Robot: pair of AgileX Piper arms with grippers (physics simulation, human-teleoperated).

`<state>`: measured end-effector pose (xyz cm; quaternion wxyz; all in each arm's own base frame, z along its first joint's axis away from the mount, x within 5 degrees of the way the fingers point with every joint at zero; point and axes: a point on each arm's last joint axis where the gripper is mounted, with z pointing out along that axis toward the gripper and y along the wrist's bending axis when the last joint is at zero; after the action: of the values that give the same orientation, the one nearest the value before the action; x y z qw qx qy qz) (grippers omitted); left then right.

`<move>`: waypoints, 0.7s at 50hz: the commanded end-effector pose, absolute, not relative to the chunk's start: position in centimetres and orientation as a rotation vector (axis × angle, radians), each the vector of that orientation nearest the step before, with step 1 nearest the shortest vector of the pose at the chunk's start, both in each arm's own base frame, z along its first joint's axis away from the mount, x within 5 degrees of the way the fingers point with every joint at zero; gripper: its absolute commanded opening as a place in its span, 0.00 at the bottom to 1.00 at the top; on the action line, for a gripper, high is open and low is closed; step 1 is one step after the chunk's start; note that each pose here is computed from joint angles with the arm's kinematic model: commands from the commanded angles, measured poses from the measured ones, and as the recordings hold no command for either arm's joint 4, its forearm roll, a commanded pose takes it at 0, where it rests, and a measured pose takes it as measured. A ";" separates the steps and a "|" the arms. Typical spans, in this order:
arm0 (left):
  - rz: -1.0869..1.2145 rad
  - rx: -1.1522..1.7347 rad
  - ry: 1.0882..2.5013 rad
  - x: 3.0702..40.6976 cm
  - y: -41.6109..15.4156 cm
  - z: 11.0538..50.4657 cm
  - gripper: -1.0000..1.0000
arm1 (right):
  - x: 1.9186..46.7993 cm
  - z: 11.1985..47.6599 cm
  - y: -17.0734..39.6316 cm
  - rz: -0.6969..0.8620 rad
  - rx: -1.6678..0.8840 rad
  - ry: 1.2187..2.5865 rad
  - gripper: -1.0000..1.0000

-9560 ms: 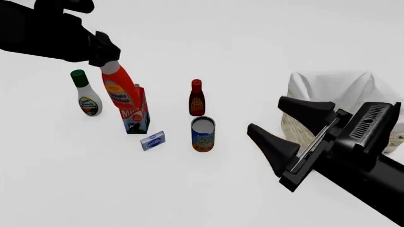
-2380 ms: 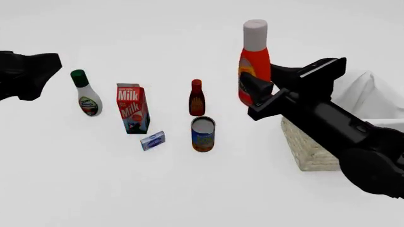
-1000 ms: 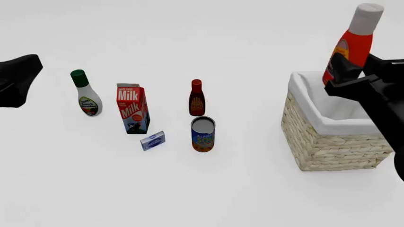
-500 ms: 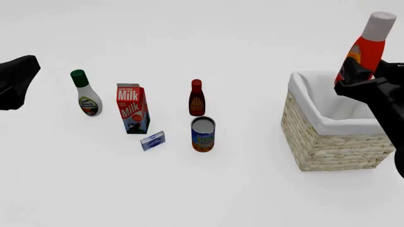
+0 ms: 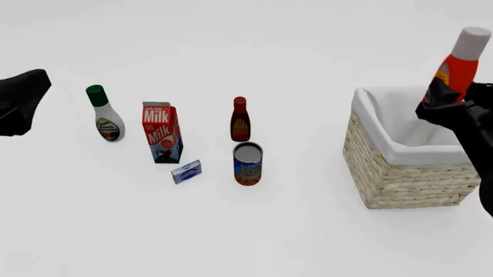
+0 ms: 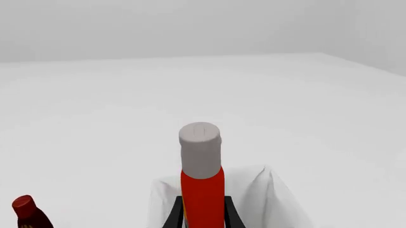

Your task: Pick the ketchup and place it in the basket.

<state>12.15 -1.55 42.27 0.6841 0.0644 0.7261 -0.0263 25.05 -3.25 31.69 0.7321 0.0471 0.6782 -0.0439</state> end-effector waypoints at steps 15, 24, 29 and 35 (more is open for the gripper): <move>-0.066 0.146 1.626 12.1 -1.6 42.3 1.00 | 26.6 30.0 -5.0 -0.124 0.165 1.519 0.00; -0.066 0.149 1.622 12.1 -1.6 42.5 1.00 | 27.5 29.2 -5.5 -0.122 0.183 1.536 0.00; -0.065 0.150 1.622 12.2 -1.6 42.5 1.00 | 28.2 28.7 -5.8 -0.112 0.203 1.542 0.00; -0.066 0.150 1.620 12.2 -1.7 42.6 1.00 | 28.6 28.1 -6.1 -0.120 0.207 1.554 0.00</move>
<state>12.17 -1.64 42.46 0.6857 0.0665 0.7242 -0.0290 27.80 -5.58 28.75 0.7089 0.0798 0.6982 -0.0598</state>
